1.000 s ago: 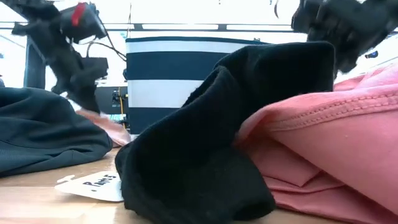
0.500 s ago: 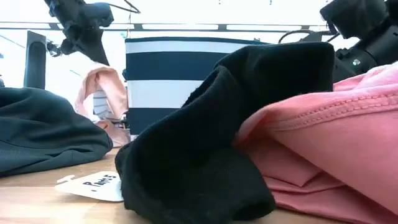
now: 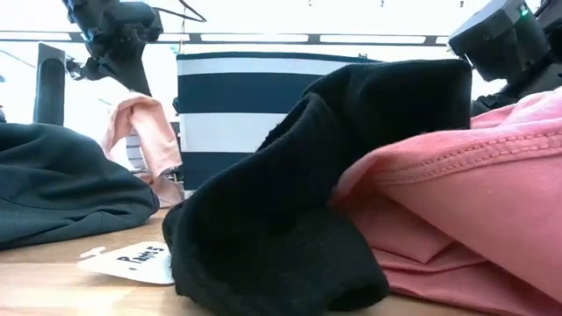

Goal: Sort clothes
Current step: Put the white stripe sock into the blue laundry organizer

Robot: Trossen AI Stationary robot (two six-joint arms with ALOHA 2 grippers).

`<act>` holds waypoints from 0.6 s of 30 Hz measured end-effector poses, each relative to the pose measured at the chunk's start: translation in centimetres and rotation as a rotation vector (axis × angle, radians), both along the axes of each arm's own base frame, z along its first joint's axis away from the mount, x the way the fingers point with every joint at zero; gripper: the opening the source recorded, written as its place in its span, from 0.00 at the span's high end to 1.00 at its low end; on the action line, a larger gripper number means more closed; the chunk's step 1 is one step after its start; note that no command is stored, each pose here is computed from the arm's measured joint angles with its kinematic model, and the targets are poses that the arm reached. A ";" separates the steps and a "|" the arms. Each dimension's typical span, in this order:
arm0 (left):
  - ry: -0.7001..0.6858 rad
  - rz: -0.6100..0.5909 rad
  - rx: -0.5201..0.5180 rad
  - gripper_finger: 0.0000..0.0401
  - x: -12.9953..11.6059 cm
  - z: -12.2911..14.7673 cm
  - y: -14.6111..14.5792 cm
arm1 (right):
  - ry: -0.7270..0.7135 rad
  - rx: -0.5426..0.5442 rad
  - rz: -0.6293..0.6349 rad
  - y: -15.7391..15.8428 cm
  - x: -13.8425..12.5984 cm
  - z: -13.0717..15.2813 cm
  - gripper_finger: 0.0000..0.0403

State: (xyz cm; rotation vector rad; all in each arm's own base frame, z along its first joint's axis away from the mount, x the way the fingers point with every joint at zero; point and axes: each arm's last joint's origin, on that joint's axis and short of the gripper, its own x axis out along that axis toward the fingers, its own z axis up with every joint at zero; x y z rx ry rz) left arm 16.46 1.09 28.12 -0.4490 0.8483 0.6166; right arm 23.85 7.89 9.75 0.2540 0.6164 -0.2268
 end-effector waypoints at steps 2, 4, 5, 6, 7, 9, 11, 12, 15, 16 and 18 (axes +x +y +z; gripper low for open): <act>0.021 0.005 0.013 0.92 0.4 -0.3 0.0 | -0.001 0.000 0.000 0.0 0.0 0.0 0.61; 0.040 0.011 0.028 0.90 0.7 -0.5 0.1 | -0.001 -0.001 0.001 0.0 0.0 0.0 0.61; 0.049 0.007 0.030 0.90 0.8 -0.6 0.1 | -0.002 -0.001 0.001 0.0 0.0 0.1 0.62; 0.059 -0.002 0.035 0.89 0.9 -0.7 0.1 | -0.004 0.000 0.001 0.0 0.0 0.1 0.62; 0.067 -0.010 0.039 0.89 1.0 -0.8 0.1 | -0.004 0.000 0.000 0.0 0.0 0.1 0.62; 0.078 -0.012 0.040 0.89 1.2 -1.0 0.1 | -0.003 -0.002 0.001 0.0 0.0 0.1 0.62; 0.082 -0.013 0.039 0.89 1.3 -1.1 0.1 | -0.002 -0.003 0.002 0.0 0.0 0.1 0.62; 0.082 -0.012 0.038 0.89 1.2 -1.1 0.1 | -0.002 -0.003 0.002 0.0 0.0 0.1 0.62; 0.074 -0.007 0.036 0.90 1.3 -1.0 0.1 | -0.001 -0.004 0.002 0.0 0.0 0.1 0.62; 0.070 0.003 0.030 0.90 1.3 -1.0 0.1 | -0.002 -0.004 0.002 0.0 0.0 0.1 0.62; 0.061 0.019 0.010 0.90 1.3 -1.0 0.1 | -0.002 -0.004 0.002 0.0 0.0 0.1 0.63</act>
